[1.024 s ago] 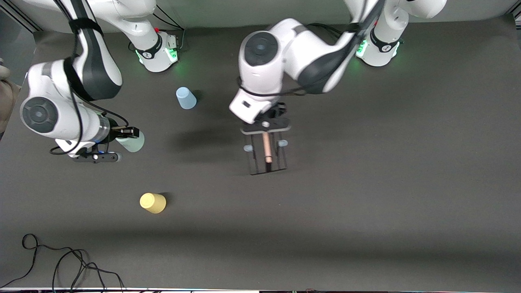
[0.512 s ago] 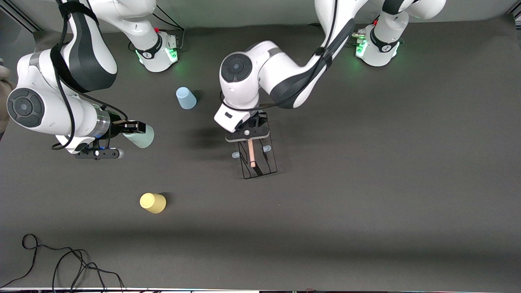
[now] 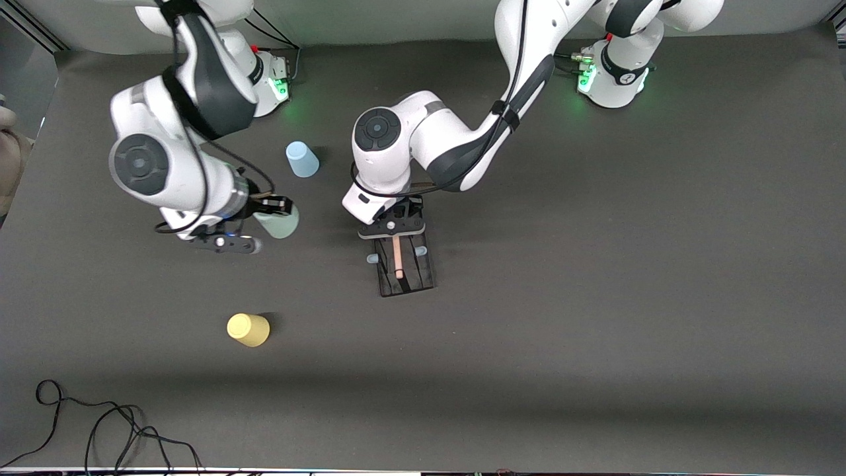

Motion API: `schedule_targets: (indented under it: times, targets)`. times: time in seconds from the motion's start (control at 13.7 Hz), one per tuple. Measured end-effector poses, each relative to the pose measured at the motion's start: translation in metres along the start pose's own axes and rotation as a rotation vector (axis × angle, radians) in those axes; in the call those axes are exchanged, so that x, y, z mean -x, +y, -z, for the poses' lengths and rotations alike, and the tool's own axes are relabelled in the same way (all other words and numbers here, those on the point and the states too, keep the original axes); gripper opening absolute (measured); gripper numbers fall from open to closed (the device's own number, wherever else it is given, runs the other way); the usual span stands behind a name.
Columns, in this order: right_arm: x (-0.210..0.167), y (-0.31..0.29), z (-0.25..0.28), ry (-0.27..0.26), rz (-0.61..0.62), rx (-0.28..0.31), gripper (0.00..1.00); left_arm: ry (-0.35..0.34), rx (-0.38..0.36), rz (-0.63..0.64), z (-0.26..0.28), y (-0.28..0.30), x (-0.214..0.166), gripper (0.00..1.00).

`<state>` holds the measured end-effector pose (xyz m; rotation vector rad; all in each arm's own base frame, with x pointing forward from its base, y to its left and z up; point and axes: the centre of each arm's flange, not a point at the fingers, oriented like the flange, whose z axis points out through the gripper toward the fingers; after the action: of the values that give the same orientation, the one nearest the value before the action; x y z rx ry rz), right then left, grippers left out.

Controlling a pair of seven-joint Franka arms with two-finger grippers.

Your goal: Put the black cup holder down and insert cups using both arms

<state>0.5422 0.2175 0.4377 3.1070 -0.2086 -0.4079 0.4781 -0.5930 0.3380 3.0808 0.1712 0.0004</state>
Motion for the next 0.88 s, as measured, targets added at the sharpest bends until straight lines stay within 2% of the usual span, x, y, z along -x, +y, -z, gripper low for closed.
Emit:
schedule_targets:
  times: [0.07, 0.15, 0.37, 0.59, 0.66, 0.88]
  targets:
    - [0.001, -0.004, 0.000, 0.003, 0.004, -0.008, 0.65, 0.015, -0.005, -0.005, 0.003, -0.001, -0.002, 0.21]
    - [0.002, -0.007, -0.001, 0.002, 0.004, -0.013, 0.65, 0.029, -0.008, -0.007, 0.007, -0.003, -0.006, 0.30]
    - [0.007, -0.024, 0.001, 0.010, -0.031, -0.058, 0.65, 0.028, -0.006, -0.041, 0.034, -0.025, -0.031, 0.63]
    - [0.021, -0.062, -0.004, 0.033, -0.070, -0.101, 0.65, -0.048, 0.056, -0.072, 0.091, -0.080, -0.078, 0.96]
    - [0.028, -0.079, -0.010, 0.040, -0.079, -0.103, 0.65, -0.071, 0.076, -0.083, 0.110, -0.111, -0.098, 1.00]
    - [0.041, -0.110, -0.033, 0.022, -0.065, -0.083, 0.65, -0.135, 0.093, -0.130, 0.138, -0.225, -0.146, 1.00]
